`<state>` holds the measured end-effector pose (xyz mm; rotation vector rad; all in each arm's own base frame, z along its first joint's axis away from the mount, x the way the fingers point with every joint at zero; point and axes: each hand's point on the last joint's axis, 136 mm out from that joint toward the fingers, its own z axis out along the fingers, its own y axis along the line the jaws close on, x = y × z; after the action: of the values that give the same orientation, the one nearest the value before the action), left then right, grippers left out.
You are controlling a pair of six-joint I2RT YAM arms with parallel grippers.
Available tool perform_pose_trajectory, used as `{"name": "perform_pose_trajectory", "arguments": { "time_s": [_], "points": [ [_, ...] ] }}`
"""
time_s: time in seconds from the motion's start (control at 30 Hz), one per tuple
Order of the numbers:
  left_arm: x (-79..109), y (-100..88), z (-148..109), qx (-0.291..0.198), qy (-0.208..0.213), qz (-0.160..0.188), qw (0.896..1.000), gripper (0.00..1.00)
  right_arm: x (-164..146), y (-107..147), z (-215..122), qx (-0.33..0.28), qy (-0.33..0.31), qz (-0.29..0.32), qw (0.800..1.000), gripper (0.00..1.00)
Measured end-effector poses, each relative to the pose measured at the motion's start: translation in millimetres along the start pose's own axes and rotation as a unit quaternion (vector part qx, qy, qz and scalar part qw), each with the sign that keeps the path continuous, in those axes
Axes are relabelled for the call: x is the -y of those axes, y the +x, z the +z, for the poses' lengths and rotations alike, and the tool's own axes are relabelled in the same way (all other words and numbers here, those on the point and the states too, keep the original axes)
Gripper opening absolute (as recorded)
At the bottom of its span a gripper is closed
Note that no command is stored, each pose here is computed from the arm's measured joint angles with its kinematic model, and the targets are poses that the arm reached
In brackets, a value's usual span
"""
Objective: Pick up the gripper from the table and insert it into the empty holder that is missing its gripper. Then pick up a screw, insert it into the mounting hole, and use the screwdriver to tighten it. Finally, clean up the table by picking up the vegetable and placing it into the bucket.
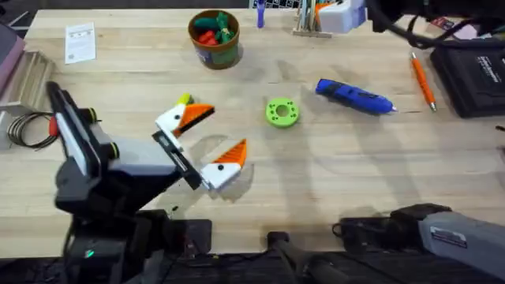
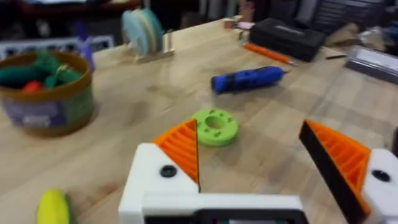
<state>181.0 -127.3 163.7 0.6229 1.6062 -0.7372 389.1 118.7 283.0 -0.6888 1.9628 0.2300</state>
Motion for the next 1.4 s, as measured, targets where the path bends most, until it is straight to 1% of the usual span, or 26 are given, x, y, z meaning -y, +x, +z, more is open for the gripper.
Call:
{"name": "perform_pose_trajectory", "arguments": {
  "time_s": [0.1,0.2,0.3,0.37,0.4,0.5,0.57,0.63,0.77,0.83,0.93,1.0,1.07,1.13,1.17,1.23,1.33,1.4],
  "points": [
    [-9.7,-6.9,-8,-0.038,-0.053,-0.026,0.998,0.985,-5,4,-11,-0.010,-0.004,0.036,0.999,0.992],
    [-16.5,-29.7,-21,-0.078,-0.106,-0.029,0.991,0.985,-8,12,-25,-0.027,-0.004,0.075,0.997,0.992],
    [-23.7,-61.0,-34,-0.112,-0.151,-0.022,0.982,0.984,-6,20,-42,-0.040,0.005,0.112,0.993,0.992],
    [-28.8,-79.0,-40,-0.138,-0.174,-0.025,0.975,0.985,-6,29,-54,-0.054,0.011,0.133,0.990,0.992],
    [-31.8,-86.0,-42,-0.153,-0.184,-0.030,0.970,0.985,-5,34,-60,-0.062,0.014,0.143,0.988,0.992],
    [-42.5,-98.6,-46,-0.193,-0.206,-0.045,0.958,0.985,-1,41,-70,-0.064,0.025,0.160,0.985,0.992],
    [-51.1,-102.9,-44,-0.211,-0.217,-0.052,0.952,0.985,0,52,-73,-0.064,0.032,0.168,0.983,0.992],
    [-60.4,-105.9,-41,-0.224,-0.225,-0.056,0.947,0.985,0,70,-74,-0.070,0.038,0.178,0.981,0.992],
    [-70.7,-102.4,-39,-0.247,-0.234,-0.066,0.938,0.985,-7,107,-78,-0.089,0.043,0.201,0.975,0.992],
    [-75.5,-99.8,-41,-0.255,-0.246,-0.066,0.933,0.985,-8,115,-83,-0.091,0.048,0.207,0.973,0.992],
    [-84.7,-94.7,-47,-0.273,-0.271,-0.068,0.921,0.985,-8,117,-90,-0.087,0.056,0.209,0.972,0.992],
    [-93.7,-86.4,-49,-0.300,-0.286,-0.077,0.907,0.985,-8,115,-92,-0.082,0.057,0.208,0.973,0.991],
    [-104.5,-71.8,-49,-0.342,-0.295,-0.092,0.888,0.985,-8,116,-91,-0.083,0.056,0.209,0.973,0.991],
    [-116.7,-53.1,-49,-0.394,-0.299,-0.113,0.862,0.985,-8,116,-91,-0.084,0.056,0.209,0.973,0.991],
    [-125.2,-43.1,-47,-0.422,-0.301,-0.123,0.846,0.985,-8,117,-91,-0.085,0.056,0.210,0.972,0.991],
    [-144.2,-24.3,-40,-0.465,-0.303,-0.139,0.820,0.985,-7,118,-89,-0.087,0.055,0.211,0.972,0.991],
    [-168.2,0.2,-29,-0.509,-0.301,-0.153,0.792,0.985,-7,120,-87,-0.092,0.053,0.213,0.971,0.991],
    [-181.0,15.3,-23,-0.530,-0.301,-0.160,0.777,0.985,-7,121,-85,-0.097,0.052,0.215,0.970,0.991]
  ]
}}
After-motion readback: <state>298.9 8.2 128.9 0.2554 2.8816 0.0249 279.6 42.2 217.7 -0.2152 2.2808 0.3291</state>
